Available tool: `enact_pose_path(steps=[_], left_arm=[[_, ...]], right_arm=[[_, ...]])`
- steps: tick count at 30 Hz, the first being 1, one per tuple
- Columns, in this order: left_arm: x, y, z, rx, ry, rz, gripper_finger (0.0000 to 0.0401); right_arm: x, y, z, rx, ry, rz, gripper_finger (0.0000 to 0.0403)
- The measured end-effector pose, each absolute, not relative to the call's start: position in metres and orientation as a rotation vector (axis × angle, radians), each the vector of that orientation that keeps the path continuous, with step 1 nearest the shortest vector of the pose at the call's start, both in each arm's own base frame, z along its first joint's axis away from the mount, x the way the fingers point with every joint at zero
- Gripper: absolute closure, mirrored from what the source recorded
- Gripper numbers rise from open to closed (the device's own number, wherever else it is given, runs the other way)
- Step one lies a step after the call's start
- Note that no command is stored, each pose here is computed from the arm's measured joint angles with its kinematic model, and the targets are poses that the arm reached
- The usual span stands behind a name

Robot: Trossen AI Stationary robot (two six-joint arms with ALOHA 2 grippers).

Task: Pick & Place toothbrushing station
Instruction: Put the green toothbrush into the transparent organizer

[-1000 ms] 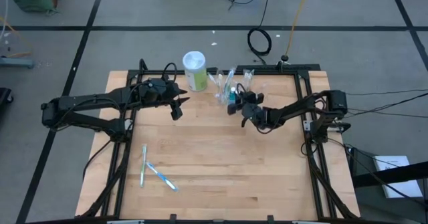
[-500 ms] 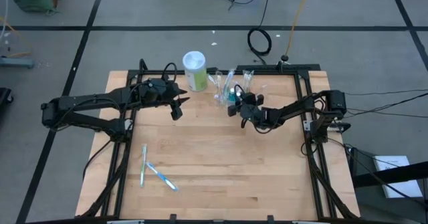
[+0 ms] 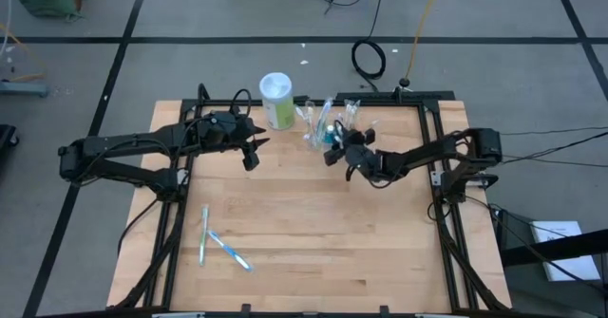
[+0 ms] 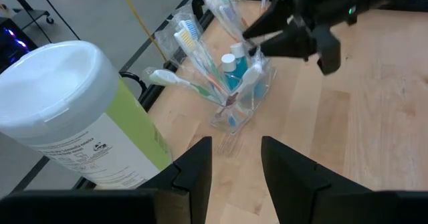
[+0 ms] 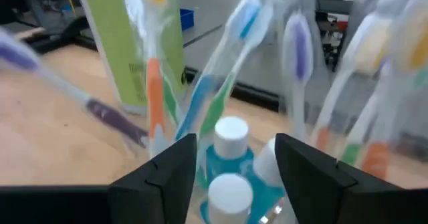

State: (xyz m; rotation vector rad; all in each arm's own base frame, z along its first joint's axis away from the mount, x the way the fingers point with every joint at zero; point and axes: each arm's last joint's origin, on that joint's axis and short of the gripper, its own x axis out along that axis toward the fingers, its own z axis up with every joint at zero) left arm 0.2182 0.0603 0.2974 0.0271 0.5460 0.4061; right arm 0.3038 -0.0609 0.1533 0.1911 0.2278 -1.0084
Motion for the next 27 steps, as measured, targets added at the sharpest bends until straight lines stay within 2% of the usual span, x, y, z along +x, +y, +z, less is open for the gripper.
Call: enact_pose_path(steps=[9,15,21,27], left_arm=[[0.218,0.060,0.297,0.026,0.549,0.406,0.0270],[0.215,0.059,0.293,-0.006,0.600,0.402,0.0270],[0.208,0.048,0.280,-0.175,0.749,0.314,0.0270],[0.197,0.019,0.267,-0.434,0.941,0.279,0.0270]], right_arm=[[0.293,-0.040,0.202,0.129,0.147,-0.917,0.0212],[0.287,-0.013,0.216,-0.008,0.204,-0.766,0.0211],[0.286,0.002,0.221,-0.053,0.224,-0.608,0.0210],[0.286,0.006,0.219,-0.057,0.248,-0.544,0.0215]])
